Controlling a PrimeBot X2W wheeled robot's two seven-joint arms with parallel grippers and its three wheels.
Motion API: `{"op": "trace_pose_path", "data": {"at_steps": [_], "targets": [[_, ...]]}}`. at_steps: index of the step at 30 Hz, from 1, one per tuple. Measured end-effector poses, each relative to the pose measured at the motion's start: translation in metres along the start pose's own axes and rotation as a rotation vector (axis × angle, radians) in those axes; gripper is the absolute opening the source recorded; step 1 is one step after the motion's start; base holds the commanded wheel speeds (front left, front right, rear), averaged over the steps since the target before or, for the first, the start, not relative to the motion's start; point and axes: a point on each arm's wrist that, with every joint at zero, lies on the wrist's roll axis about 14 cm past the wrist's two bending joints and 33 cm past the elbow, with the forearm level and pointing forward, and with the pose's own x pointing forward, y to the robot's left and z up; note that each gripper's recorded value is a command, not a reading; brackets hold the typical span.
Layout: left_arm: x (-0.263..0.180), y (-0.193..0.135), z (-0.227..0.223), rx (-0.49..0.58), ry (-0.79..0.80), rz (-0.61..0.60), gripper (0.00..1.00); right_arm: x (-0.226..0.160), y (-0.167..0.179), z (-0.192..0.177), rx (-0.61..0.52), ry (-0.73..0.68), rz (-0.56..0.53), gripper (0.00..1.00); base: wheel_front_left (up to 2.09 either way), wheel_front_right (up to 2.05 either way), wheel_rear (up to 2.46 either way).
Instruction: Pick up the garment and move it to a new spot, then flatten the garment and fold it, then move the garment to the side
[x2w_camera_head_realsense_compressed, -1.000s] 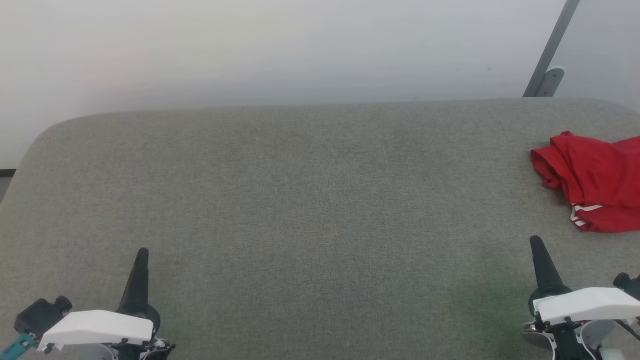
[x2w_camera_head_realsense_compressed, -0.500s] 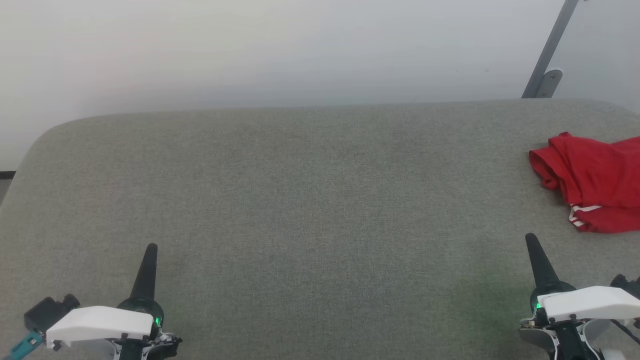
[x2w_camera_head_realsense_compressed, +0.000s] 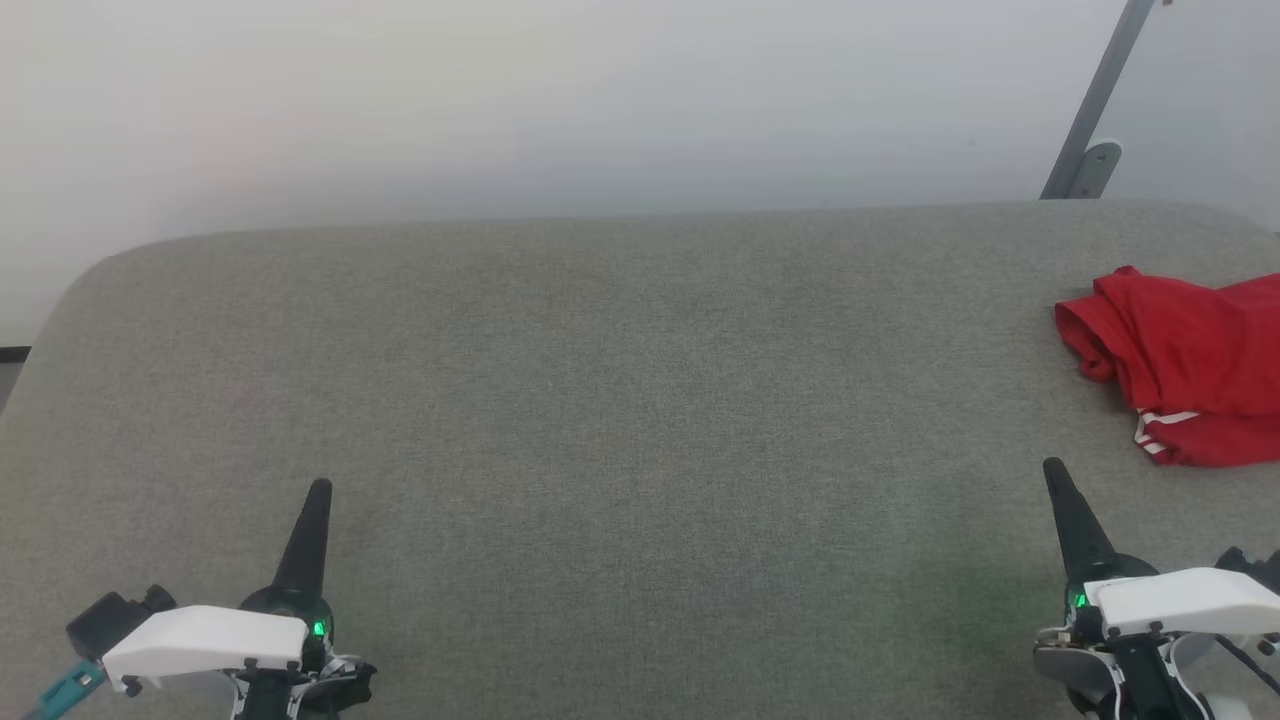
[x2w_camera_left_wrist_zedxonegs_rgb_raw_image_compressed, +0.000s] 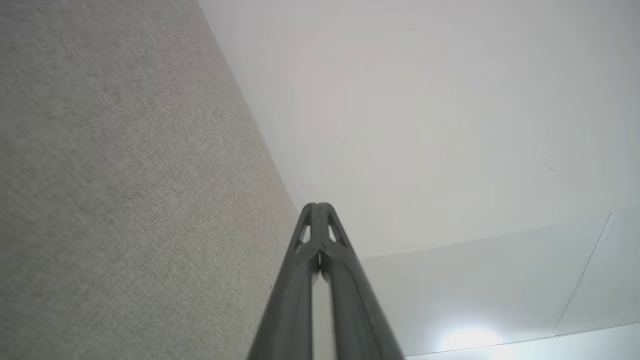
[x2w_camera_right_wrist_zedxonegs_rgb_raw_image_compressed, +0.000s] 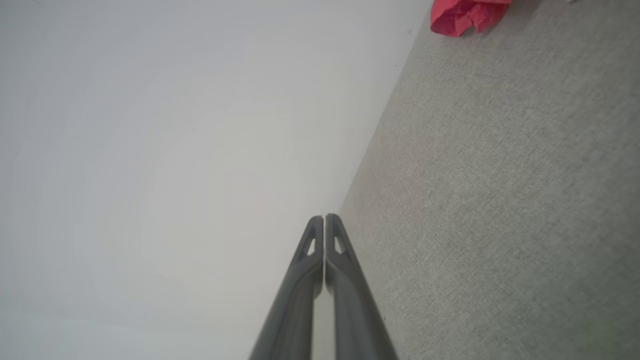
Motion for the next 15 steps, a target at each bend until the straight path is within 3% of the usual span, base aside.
{"op": "trace_pose_path", "data": {"at_steps": [15], "targets": [[0.0033, -0.0092, -0.0077, -0.122, 0.022, -0.027, 0.0, 0.0006, 0.008, -0.002, 0.121, 0.011, 0.027, 0.0, 0.0, 0.0, 0.0]]}}
